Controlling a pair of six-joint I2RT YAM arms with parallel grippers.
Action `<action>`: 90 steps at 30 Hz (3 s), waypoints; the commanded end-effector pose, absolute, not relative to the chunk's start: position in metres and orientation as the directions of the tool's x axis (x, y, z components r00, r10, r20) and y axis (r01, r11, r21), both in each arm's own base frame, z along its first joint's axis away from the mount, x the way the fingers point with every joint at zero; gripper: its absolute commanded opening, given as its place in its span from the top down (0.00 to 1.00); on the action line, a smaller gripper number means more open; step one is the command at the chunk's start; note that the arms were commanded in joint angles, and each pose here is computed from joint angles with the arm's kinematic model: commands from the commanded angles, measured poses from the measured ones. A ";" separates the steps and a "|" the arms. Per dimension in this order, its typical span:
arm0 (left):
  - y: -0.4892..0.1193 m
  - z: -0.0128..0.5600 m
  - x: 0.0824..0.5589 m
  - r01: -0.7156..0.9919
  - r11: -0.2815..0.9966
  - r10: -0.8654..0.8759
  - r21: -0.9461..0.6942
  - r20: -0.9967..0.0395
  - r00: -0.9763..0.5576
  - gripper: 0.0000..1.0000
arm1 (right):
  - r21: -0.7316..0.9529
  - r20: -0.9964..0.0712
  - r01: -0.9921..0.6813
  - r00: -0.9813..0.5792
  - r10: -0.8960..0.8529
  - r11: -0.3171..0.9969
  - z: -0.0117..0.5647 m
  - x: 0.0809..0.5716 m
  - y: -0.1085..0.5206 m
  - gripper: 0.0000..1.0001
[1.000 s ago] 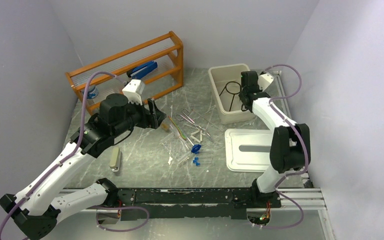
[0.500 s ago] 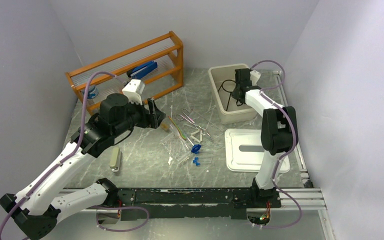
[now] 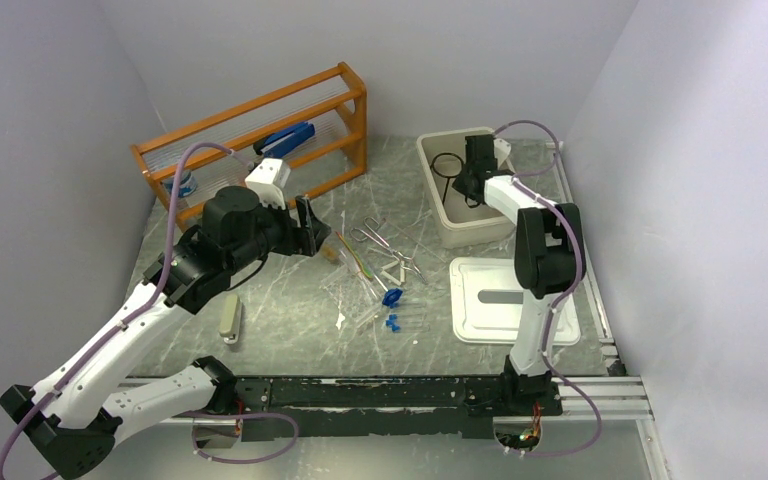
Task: Organize the chemistry lab equipment
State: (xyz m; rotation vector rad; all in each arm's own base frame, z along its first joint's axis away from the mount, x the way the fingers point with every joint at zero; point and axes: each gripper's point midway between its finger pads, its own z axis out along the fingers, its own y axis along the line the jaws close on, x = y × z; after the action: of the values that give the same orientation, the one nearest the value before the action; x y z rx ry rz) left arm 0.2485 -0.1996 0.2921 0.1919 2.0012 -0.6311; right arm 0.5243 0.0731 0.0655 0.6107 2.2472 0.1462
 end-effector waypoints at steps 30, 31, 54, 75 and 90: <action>-0.168 0.216 0.236 0.193 0.887 -0.258 -0.418 -0.798 -0.545 0.11 | 0.210 -0.708 -0.481 -0.675 -0.207 0.851 0.126 0.278 0.282 0.45; -0.170 0.210 0.235 0.189 0.883 -0.263 -0.429 -0.788 -0.557 0.12 | 0.204 -0.699 -0.495 -0.678 -0.228 0.845 0.118 0.274 0.287 0.47; -0.172 0.171 0.233 0.162 0.894 -0.239 -0.417 -0.750 -0.616 0.17 | 0.088 -0.539 -0.542 -0.731 -0.418 0.836 0.026 0.270 0.304 0.65; -0.156 0.202 0.233 0.154 0.902 -0.269 -0.404 -0.802 -0.533 0.15 | 0.101 -0.653 -0.537 -0.671 -0.352 0.837 0.095 0.284 0.310 0.78; -0.150 0.221 0.230 0.160 0.897 -0.286 -0.413 -0.816 -0.502 0.15 | 0.054 -0.892 -0.314 -0.443 -0.096 0.948 0.248 0.343 0.227 0.82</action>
State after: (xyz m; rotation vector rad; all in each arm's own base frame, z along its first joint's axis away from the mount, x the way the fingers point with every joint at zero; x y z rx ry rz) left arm 0.2279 -0.1552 0.2043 -0.0823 2.0653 -0.5489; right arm 0.3092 0.2689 0.1841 -0.4561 2.1752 0.3225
